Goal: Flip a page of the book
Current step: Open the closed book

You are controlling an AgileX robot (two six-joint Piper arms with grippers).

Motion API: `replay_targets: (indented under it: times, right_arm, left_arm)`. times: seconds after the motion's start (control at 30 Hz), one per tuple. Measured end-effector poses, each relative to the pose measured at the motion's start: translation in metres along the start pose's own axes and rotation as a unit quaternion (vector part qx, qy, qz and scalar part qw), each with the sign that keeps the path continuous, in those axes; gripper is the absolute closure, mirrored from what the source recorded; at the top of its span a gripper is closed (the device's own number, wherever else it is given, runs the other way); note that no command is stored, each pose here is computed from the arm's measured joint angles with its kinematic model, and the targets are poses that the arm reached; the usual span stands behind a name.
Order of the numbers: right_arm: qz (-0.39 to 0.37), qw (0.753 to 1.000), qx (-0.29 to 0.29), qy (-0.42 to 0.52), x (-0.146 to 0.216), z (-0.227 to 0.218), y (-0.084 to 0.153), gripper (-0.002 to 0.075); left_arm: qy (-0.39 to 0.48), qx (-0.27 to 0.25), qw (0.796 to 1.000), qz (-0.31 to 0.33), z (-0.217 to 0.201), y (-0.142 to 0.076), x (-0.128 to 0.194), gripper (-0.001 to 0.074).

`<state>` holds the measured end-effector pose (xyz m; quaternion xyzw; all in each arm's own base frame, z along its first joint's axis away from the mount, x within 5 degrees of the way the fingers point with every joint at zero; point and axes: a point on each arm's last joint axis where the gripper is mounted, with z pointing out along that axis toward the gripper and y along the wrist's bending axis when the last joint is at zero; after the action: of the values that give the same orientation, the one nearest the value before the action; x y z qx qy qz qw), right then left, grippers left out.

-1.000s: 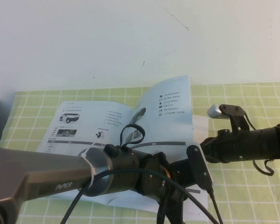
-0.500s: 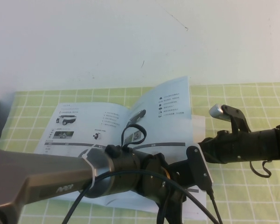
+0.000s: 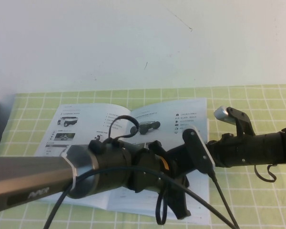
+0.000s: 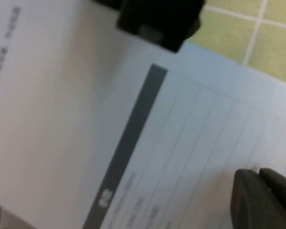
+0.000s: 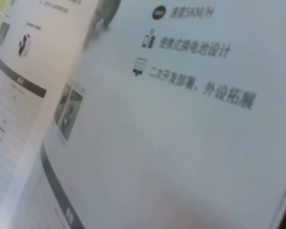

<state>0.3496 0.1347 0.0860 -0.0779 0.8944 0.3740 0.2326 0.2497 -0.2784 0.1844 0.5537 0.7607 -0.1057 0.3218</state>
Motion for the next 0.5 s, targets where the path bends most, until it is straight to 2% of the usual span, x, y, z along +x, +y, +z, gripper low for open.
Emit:
replay_targets:
  times: [0.13,0.23,0.4,0.5]
  right_arm:
    - [0.002,1.0,0.0,-0.001,0.0,0.0,0.0,0.0728]
    - [0.002,1.0,-0.002,0.0,0.0,0.0,0.0,0.0728]
    - [0.002,1.0,-0.003,0.0,0.0,0.0,0.001,0.0728]
    - [0.004,1.0,-0.004,0.0,0.0,0.0,0.001,0.0728]
  left_arm:
    - [0.007,-0.012,1.0,-0.025,-0.001,0.013,0.007,0.0738]
    - [0.014,-0.009,0.999,-0.032,-0.001,0.015,0.009,0.0738]
    - [0.002,0.001,1.0,-0.012,-0.005,0.0,-0.001,0.0738]
    - [-0.027,-0.002,0.999,0.025,-0.006,-0.015,-0.013,0.0738]
